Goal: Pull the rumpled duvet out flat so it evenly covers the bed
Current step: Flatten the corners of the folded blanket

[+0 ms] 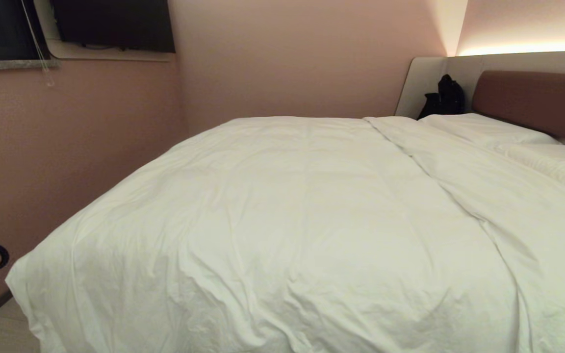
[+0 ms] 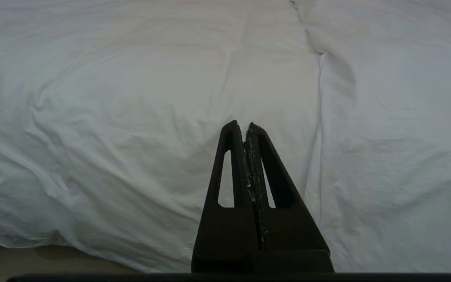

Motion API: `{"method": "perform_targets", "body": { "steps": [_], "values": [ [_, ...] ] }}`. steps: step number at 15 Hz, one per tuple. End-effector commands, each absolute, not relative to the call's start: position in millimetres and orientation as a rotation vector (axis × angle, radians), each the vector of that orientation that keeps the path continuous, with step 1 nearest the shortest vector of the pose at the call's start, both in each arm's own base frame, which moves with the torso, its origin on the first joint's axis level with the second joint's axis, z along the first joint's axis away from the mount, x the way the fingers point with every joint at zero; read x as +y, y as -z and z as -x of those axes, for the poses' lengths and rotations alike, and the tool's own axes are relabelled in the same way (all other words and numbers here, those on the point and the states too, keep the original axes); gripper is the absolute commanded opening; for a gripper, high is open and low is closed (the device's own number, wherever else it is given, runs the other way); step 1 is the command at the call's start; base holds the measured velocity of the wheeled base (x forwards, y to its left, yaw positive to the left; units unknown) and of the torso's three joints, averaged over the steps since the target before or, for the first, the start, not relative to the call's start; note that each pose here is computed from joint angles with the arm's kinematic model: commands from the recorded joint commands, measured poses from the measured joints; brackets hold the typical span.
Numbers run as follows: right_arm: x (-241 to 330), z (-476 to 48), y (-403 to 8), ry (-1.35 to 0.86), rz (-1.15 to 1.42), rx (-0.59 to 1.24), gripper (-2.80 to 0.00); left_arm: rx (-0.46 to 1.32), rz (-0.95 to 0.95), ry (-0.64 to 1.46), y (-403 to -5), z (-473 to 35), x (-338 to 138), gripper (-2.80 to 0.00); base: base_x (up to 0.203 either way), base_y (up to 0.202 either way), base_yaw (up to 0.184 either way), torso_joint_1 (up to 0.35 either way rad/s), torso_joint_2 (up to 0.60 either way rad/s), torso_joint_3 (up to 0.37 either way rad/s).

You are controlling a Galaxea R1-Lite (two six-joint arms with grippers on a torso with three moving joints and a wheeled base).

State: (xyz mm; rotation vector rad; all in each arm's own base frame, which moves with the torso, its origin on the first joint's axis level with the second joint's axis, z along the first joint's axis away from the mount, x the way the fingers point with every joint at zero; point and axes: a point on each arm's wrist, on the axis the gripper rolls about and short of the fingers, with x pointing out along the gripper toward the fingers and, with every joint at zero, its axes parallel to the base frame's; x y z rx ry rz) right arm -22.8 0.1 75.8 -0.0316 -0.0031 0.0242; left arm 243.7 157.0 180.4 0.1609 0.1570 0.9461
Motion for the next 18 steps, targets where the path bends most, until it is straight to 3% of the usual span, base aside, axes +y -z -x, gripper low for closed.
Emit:
{"method": "perform_targets", "body": {
  "steps": [1, 4, 6, 11, 12, 18],
  "values": [
    [0, 23, -76, -0.025, 0.032, -0.002, -2.8, -0.007, -0.133, -0.885, -233, -212, 117, 0.0, 0.0, 0.0, 0.0, 0.0, 0.0, 0.0],
    [0, 23, -76, -0.025, 0.032, -0.002, -2.8, -0.038, -0.045, -0.693, -265, -166, 61, 0.0, 0.0, 0.0, 0.0, 0.0, 0.0, 0.0],
    [0, 23, -76, -0.025, 0.032, -0.002, -2.8, 0.044, 0.034, -0.522, -268, -137, 32, 0.0, 0.0, 0.0, 0.0, 0.0, 0.0, 0.0],
    [0, 23, -76, -0.024, 0.032, -0.003, -2.8, 0.036, 0.11, -0.28, -278, -91, 14, 0.0, 0.0, 0.0, 0.0, 0.0, 0.0, 0.0],
    [0, 23, -76, -0.025, 0.032, -0.002, -2.8, 0.042, 0.113, -0.239, -278, -86, 13, -2.8, 0.0, 0.0, 0.0, 0.0, 0.0, 0.0],
    [0, 23, -76, -0.025, 0.032, -0.002, -2.8, -0.02, 0.107, -0.124, -275, -42, 5, -2.8, 0.0, 0.0, 0.0, 0.0, 0.0, 0.0]
  ]
}}
